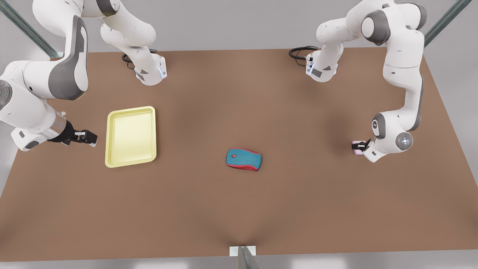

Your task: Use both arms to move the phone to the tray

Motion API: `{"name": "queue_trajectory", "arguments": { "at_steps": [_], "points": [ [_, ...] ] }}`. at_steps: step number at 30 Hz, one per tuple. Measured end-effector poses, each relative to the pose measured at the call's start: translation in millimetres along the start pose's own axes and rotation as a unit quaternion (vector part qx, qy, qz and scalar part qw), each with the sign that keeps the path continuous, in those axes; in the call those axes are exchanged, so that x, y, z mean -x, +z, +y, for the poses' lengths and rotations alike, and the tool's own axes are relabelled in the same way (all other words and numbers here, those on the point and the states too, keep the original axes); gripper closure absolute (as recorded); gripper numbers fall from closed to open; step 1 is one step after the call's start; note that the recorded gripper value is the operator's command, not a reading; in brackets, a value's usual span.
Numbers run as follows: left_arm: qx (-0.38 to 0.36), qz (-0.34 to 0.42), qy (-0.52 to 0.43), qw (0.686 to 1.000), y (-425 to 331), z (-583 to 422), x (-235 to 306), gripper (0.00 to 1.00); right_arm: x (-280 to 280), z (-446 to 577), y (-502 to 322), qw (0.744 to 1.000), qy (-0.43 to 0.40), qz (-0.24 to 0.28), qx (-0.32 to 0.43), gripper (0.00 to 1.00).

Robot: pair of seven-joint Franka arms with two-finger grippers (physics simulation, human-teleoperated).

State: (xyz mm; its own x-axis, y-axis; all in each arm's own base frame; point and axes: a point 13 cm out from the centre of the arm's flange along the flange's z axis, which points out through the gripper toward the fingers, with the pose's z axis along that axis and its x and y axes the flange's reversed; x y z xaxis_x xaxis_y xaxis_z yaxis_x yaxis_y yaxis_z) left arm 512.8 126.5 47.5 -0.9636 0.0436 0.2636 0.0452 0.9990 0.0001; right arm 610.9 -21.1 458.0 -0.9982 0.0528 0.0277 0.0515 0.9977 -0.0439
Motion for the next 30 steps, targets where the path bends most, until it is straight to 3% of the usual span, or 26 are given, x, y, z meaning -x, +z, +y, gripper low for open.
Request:
{"name": "queue_trajectory", "arguments": {
  "at_steps": [9,12,13,14,22,26,30],
  "points": [
    [-0.005,0.012,0.017,1.0,21,1,-3,0.0,-1,0,2,1.0,0.0,0.003,0.0,0.0],
    [-0.005,0.011,0.02,1.0,22,1,-1,0.1,-2,-3,5,1.0,0.003,0.007,0.0,0.0],
    [-0.005,0.01,0.02,1.0,22,1,-1,0.25,-2,-2,6,1.0,0.002,0.008,0.0,0.0],
    [-0.005,0.009,0.021,1.0,21,1,0,0.27,-2,-2,6,1.0,0.002,0.009,0.0,0.0],
    [0.001,-0.006,0.021,1.0,2,0,7,0.26,-1,0,8,1.0,0.001,0.009,-0.001,0.0],
    [0.013,-0.032,0.069,0.997,-38,-77,29,0.26,0,-1,10,1.0,0.003,0.01,0.0,0.0],
    [0.035,-0.056,0.158,0.985,-64,-232,46,0.26,1,-7,13,1.0,0.008,0.01,-0.001,0.0]
  ]
}}
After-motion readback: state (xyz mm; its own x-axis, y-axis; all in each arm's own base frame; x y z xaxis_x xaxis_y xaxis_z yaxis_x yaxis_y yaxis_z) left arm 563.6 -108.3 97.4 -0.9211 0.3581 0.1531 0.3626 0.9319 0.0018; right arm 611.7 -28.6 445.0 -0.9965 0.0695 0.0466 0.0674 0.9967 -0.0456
